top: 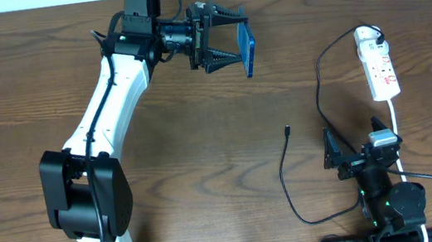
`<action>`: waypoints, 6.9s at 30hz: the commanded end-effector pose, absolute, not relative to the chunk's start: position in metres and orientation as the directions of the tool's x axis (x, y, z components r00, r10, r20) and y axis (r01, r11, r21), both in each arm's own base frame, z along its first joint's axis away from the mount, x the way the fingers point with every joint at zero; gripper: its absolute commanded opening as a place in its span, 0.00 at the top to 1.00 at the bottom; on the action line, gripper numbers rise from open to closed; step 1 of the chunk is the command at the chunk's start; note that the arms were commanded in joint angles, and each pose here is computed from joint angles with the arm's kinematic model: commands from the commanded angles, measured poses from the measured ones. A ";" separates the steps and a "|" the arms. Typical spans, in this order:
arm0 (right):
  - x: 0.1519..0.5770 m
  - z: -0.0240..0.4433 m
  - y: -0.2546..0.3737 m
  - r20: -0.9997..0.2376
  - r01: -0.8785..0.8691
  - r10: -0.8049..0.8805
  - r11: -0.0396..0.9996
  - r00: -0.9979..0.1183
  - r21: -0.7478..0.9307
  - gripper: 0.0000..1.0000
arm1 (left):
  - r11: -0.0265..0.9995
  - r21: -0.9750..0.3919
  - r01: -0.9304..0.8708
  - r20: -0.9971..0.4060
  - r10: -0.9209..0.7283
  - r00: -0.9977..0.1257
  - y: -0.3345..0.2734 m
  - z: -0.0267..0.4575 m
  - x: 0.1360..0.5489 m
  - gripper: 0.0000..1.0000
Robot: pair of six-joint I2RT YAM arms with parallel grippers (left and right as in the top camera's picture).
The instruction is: Plug charger to phone and switch on socket
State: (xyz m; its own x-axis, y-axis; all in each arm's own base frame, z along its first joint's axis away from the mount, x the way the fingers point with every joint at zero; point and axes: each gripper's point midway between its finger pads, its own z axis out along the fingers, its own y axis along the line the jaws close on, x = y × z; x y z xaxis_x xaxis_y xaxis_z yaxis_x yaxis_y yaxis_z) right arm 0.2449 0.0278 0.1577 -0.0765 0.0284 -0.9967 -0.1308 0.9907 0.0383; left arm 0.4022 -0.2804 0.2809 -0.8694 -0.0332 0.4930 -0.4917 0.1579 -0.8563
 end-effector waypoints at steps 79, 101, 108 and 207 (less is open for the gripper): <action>0.350 0.329 0.206 -0.780 -0.013 0.133 0.984 -0.611 0.178 0.27 | 0.145 -0.867 -0.477 0.483 0.002 -0.876 -0.277 0.296 0.394 0.31; 0.362 0.325 0.218 -0.786 -0.021 0.143 0.981 -0.602 0.195 0.51 | 0.144 -0.867 -0.478 0.483 0.002 -0.876 -0.277 0.296 0.394 0.30; 0.362 0.324 0.218 -0.786 -0.020 0.143 0.981 -0.602 0.194 0.54 | 0.144 -0.867 -0.478 0.483 0.003 -0.876 -0.277 0.296 0.394 0.30; 0.375 0.322 0.197 -0.026 0.587 0.990 0.105 -0.142 0.803 0.99 | 0.145 -0.809 -0.570 0.576 -0.001 -0.817 -0.278 0.297 0.392 0.50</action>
